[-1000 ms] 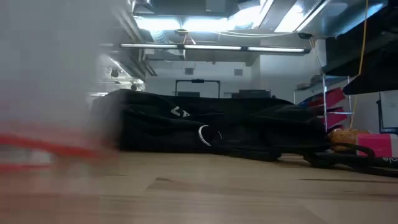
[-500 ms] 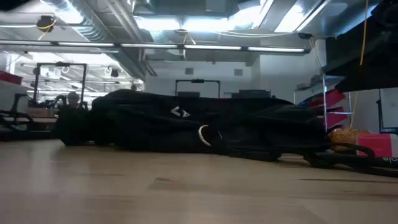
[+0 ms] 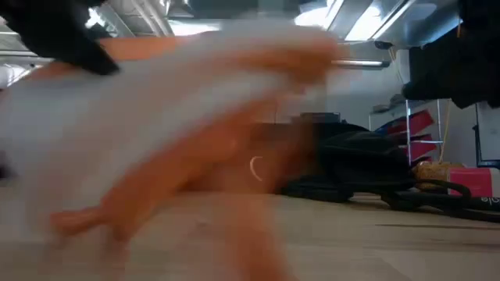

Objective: Unpack backpack
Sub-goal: Move the white zip bag at the center of the table

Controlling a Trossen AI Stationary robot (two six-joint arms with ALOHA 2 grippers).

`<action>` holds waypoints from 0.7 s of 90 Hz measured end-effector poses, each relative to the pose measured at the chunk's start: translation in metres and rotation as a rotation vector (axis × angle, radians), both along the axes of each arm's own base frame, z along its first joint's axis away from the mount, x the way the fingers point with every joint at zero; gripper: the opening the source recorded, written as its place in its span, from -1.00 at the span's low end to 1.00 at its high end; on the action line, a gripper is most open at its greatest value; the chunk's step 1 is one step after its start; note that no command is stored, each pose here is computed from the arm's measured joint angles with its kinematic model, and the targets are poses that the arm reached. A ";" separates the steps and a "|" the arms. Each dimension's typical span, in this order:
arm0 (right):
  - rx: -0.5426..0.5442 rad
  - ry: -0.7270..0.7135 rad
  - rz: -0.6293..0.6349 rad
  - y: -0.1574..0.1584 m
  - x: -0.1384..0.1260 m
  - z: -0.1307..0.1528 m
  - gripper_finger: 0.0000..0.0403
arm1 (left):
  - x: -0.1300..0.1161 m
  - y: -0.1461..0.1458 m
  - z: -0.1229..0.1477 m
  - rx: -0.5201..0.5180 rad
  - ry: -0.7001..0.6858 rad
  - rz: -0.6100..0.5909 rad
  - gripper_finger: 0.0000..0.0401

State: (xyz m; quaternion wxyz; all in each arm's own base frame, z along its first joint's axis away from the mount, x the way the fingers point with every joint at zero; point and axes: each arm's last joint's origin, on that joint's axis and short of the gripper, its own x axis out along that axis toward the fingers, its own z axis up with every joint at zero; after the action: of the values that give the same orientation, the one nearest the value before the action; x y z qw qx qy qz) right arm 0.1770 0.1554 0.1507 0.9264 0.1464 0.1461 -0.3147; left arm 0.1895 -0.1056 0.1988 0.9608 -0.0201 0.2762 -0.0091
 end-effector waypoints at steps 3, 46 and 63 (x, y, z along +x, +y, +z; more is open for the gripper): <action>0.001 -0.008 0.003 0.000 0.005 0.001 -1.00 | 0.000 0.001 -0.001 0.003 -0.022 0.023 -1.00; -0.064 -0.118 0.199 -0.008 0.085 0.037 -0.69 | -0.011 -0.022 -0.052 -0.123 0.031 -0.076 -0.77; -0.074 -0.095 0.244 -0.003 0.121 0.036 -0.24 | -0.004 -0.037 -0.057 -0.179 -0.033 -0.140 -0.18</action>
State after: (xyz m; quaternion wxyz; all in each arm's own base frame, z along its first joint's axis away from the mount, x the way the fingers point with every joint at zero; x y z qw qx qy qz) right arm 0.2978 0.1521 0.1868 0.9684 0.1083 0.1070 -0.1975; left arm 0.1856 -0.1422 0.1414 0.9566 -0.0865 0.2592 -0.1013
